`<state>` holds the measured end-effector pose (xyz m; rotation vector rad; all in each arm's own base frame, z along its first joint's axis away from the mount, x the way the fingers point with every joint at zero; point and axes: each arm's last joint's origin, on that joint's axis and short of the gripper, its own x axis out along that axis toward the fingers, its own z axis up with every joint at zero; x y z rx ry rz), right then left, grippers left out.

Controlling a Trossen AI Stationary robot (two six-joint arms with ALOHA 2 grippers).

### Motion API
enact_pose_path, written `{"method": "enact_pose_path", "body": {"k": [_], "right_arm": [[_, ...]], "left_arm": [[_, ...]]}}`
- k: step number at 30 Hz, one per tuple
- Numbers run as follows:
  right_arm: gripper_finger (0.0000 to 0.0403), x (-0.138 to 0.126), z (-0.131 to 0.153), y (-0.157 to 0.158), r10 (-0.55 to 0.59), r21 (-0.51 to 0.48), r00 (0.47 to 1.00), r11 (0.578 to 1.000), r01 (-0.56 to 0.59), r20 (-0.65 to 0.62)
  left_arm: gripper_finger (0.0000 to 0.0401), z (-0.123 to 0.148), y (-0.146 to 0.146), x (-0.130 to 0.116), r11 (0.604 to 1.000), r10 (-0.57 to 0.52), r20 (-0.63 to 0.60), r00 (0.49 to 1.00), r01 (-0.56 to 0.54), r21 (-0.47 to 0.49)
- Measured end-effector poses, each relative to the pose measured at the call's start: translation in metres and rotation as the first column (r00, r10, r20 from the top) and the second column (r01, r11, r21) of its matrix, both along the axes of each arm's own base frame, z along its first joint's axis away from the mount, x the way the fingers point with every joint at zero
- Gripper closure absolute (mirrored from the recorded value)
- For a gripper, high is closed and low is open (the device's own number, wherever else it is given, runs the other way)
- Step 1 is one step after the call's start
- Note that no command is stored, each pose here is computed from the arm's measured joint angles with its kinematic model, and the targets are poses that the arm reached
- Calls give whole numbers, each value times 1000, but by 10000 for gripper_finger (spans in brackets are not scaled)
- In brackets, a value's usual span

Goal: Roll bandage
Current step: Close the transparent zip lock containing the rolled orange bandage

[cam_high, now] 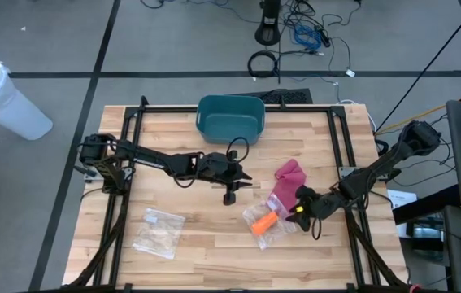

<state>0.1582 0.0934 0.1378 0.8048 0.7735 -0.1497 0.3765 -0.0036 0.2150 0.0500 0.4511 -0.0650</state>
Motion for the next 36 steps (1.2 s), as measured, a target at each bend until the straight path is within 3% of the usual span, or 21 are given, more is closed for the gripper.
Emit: {"method": "enact_pose_path", "body": {"k": [7,22,27,31,36], "right_arm": [[218,-5,-13,-7,-46,76,997,996,42,59],[359,-4,-13,-7,10,88,998,996,-15,61],[392,-3,-18,-6,6,75,999,997,-10,42],[393,2,-22,-5,14,92,999,996,-18,41],[349,7,-26,-4,38,104,998,994,-44,51]], "left_arm": [[308,0,0,0,1000,0,-1,1000,0,0],[308,5,1,2,999,34,57,998,-35,12],[308,5,0,2,995,71,51,996,-67,-72],[308,4,0,2,994,76,39,996,-72,-82],[308,4,0,2,996,69,42,997,-66,-66]]}}
